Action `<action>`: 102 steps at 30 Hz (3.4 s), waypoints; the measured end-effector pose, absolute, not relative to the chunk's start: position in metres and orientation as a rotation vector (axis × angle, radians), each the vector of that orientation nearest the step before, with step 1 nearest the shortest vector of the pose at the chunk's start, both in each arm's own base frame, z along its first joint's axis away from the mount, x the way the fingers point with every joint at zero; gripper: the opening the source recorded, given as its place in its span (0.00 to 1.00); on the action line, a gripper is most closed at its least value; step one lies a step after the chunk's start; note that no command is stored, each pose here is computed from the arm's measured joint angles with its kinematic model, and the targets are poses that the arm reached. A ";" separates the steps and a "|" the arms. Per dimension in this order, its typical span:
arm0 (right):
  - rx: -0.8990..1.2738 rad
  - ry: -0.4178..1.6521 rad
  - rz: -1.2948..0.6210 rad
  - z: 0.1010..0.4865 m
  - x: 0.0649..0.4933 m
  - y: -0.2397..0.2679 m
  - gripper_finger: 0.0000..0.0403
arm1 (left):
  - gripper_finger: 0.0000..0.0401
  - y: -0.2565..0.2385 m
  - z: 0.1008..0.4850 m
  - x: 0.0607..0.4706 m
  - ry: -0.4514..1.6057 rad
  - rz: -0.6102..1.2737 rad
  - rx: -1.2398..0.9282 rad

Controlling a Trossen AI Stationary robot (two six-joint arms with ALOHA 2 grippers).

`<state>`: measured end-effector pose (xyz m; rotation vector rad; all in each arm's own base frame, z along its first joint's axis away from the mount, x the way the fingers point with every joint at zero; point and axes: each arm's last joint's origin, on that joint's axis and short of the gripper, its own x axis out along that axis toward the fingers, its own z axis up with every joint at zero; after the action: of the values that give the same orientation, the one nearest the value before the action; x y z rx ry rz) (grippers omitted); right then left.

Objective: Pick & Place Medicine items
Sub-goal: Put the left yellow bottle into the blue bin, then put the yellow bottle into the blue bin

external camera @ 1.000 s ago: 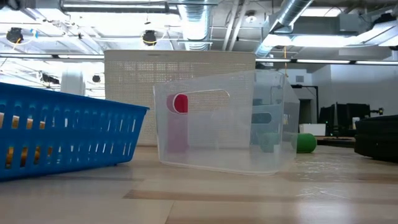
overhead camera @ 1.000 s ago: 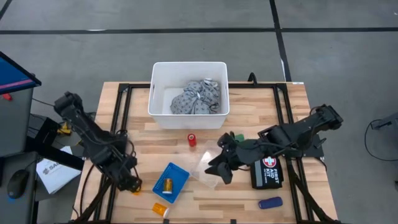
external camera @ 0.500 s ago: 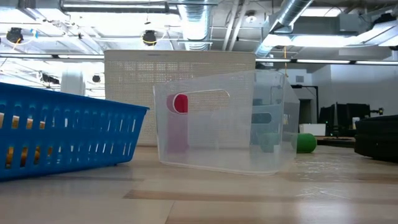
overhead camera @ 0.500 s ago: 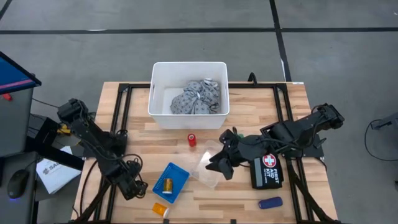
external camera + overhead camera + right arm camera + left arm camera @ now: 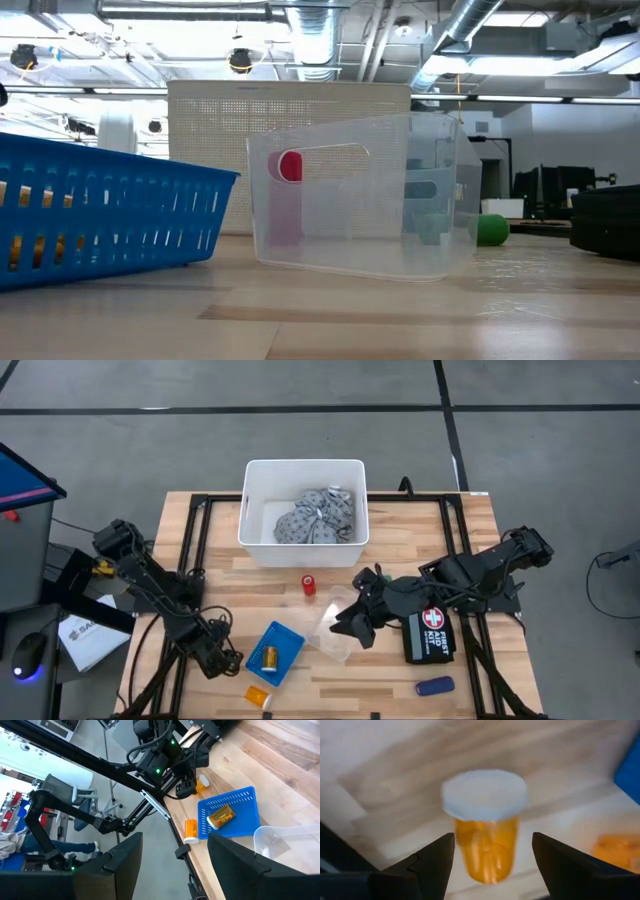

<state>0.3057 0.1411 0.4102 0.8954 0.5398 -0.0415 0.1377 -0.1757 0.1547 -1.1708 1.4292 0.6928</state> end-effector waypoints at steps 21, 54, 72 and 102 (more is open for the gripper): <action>0.881 0.523 -0.066 0.410 0.306 0.140 0.55 | 0.65 -0.188 0.142 0.138 1.473 0.711 -1.186; 0.871 0.526 -0.064 0.410 0.306 0.140 0.55 | 0.42 -0.145 0.196 0.142 1.108 0.550 -1.213; 0.895 0.622 -0.150 0.400 0.300 0.138 0.55 | 0.45 -0.128 0.177 0.231 0.979 0.194 -1.185; 0.860 0.633 -0.098 0.401 0.296 0.149 0.55 | 0.66 -0.209 0.268 0.144 0.703 -0.748 -0.987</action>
<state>0.2959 0.1487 0.4006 0.8597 0.6330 -0.0977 0.1443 -0.2092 0.2675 -0.9872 0.7027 -0.7485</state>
